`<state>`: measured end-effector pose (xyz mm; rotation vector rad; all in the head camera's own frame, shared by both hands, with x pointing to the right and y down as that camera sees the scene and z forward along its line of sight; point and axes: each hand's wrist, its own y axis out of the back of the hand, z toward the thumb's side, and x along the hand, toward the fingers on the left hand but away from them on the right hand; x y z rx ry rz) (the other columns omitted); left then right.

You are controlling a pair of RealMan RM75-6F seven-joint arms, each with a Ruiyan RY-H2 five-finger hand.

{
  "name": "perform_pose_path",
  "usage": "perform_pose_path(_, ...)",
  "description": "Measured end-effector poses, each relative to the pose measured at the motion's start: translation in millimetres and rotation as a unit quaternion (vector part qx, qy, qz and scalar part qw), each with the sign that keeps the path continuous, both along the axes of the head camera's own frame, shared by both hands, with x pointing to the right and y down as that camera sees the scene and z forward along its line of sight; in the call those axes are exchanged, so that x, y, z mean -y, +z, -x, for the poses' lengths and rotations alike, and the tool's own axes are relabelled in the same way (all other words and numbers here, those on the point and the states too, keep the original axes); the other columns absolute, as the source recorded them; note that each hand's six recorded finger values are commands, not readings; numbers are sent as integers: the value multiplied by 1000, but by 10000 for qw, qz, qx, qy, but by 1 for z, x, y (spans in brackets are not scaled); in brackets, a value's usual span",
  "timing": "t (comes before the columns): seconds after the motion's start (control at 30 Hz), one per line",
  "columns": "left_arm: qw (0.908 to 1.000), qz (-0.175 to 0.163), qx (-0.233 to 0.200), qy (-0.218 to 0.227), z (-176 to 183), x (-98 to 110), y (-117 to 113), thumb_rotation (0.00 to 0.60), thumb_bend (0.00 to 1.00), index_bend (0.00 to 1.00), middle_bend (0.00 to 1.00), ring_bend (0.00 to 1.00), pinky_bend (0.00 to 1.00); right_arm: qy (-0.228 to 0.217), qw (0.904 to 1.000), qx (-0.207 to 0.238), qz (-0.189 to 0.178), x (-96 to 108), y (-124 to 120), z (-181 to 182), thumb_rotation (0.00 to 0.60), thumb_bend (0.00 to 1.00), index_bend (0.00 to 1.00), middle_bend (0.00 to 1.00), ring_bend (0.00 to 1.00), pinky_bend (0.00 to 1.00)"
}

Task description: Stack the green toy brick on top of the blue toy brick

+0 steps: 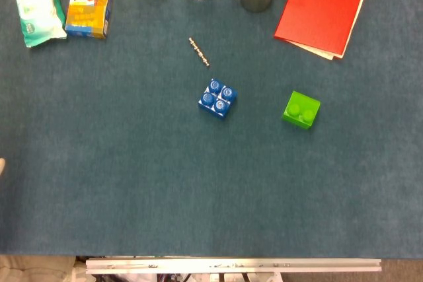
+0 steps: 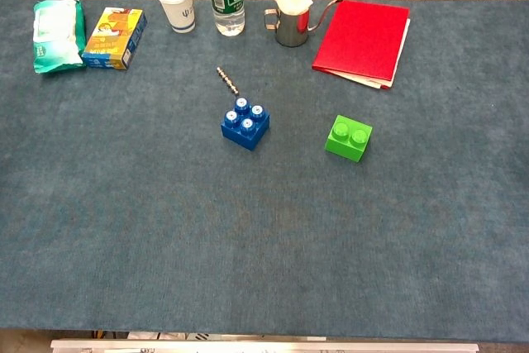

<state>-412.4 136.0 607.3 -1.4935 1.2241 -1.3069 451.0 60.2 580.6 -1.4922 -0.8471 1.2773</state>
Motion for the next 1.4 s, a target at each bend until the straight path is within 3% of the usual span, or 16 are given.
perform_pose_path(0.37,10000,-1,22,-37,2,-2,0,600,206,0,3,18,0,-291,9988,-95,384,14,20,25,600,122,412,408,317,374)
perform_pose_path(0.7,10000,11,39,-79,5,-4,0,600,206,0,3,18,0,-527,9955,-14,781,29,52,56,600,117,412,408,317,375)
perform_pose_path(1.0,10000,11,43,-75,5,-4,1,600,206,0,3,18,0,-646,9922,20,1063,42,82,84,600,49,412,408,317,375)
perform_pose_path(1.4,9999,26,51,-83,6,-5,1,600,206,0,3,18,0,-915,9846,1,1489,46,115,123,600,41,366,390,310,375)
